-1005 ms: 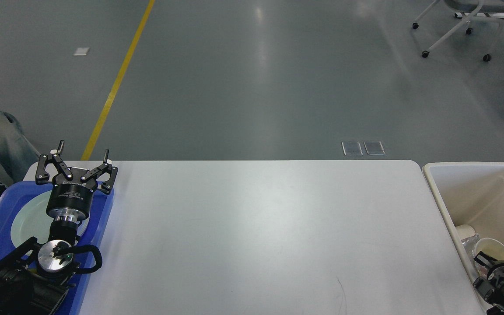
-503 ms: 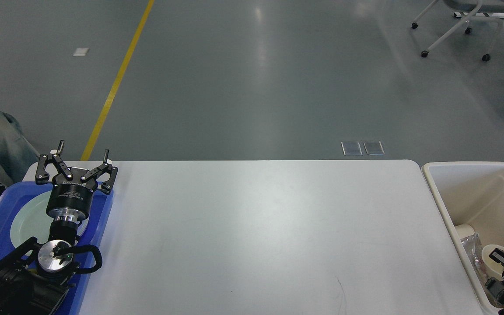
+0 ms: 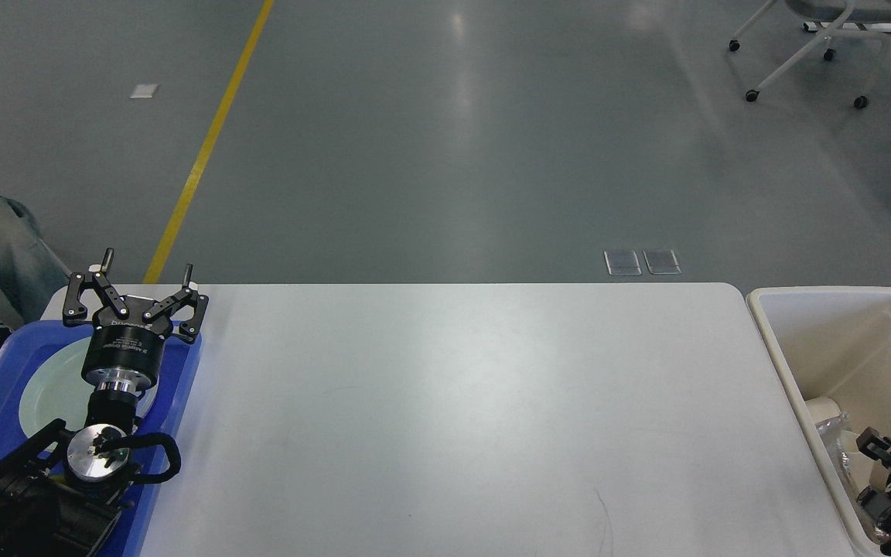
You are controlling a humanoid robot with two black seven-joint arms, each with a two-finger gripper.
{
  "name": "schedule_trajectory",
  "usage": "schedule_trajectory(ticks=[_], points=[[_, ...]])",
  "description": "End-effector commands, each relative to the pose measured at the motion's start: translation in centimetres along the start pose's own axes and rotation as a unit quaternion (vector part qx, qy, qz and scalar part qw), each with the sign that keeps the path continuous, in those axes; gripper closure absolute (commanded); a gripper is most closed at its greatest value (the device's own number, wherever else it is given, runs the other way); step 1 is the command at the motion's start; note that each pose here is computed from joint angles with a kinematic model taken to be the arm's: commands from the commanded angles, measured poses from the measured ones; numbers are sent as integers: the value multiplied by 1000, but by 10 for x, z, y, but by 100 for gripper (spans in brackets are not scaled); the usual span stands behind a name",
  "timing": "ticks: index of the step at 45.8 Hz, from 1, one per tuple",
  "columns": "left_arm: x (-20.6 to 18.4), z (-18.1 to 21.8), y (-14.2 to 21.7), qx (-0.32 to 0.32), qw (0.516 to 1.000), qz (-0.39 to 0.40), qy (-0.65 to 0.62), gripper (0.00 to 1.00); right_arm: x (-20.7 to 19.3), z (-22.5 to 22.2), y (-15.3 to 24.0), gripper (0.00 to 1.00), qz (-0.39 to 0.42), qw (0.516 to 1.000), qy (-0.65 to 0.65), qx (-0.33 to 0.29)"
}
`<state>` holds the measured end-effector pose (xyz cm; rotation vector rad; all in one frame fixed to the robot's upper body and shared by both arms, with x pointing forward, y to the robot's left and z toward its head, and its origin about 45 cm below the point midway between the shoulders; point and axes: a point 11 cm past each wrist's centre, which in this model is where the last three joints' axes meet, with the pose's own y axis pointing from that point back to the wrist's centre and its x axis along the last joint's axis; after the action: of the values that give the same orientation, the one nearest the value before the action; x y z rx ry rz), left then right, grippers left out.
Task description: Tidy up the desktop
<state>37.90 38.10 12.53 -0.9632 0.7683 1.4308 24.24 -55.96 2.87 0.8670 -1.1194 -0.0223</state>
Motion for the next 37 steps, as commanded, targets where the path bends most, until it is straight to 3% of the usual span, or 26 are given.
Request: schedule_trajectory(ticks=[1,16,27,32,37], points=[[0,0,0,0,1000,0,0,4,6,-2,0,0,1,1000,-4,1],[0,0,0,0,1000,0,0,4,27,-3,3,0,-26,1000,-16,2],[0,0,0,0,1000,0,0,4,100,-51,17,0,-17,983,-175,58],[0,0,0,0,1000,0,0,4,117,-101,33,0,-37,943,-307,122],[0,0,0,0,1000,0,0,4,138,-137,50,0,-69,860,-470,188]])
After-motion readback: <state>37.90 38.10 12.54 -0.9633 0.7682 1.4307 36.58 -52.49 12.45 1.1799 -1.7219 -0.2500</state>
